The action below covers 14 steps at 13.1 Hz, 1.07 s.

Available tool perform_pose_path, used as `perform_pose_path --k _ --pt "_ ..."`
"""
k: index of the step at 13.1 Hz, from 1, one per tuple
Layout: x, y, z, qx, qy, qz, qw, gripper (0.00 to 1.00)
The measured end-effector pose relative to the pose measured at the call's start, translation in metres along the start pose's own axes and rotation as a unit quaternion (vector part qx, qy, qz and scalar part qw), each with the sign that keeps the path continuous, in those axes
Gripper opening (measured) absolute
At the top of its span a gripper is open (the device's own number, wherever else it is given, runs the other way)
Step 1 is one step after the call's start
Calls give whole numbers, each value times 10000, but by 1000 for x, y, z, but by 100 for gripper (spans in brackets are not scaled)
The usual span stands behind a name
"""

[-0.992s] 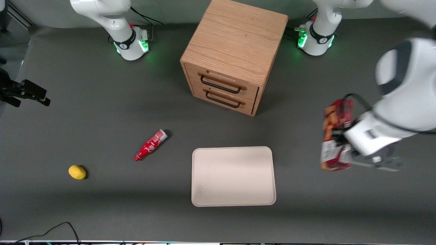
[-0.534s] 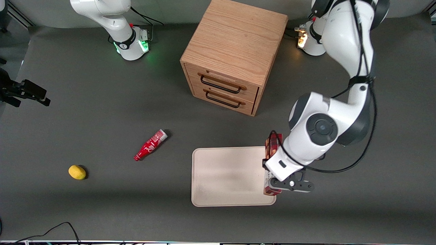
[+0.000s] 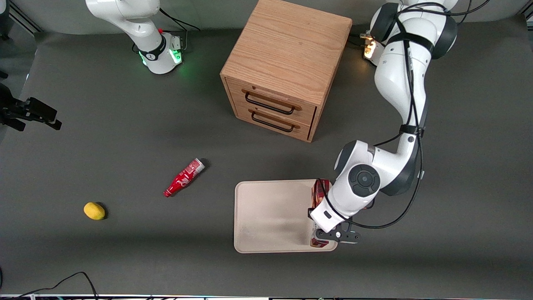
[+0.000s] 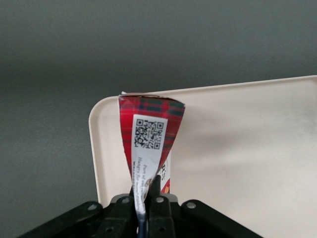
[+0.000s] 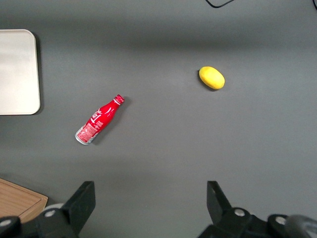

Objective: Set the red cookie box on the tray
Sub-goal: 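Lower the box onto the tray and open the left gripper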

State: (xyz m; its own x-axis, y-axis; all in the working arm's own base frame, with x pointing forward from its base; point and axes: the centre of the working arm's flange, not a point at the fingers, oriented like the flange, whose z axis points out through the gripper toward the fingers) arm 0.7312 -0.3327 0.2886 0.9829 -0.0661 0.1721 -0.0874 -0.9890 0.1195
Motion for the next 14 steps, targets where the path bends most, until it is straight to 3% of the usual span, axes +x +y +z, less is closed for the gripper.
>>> perform_pose_path --k 8,13,14 --pt "0 -9 33 43 165 -1 9999 8" --pt "-1 -11 44 118 233 67 9996 59" --pt "-1 -11 43 132 241 80 9996 73"
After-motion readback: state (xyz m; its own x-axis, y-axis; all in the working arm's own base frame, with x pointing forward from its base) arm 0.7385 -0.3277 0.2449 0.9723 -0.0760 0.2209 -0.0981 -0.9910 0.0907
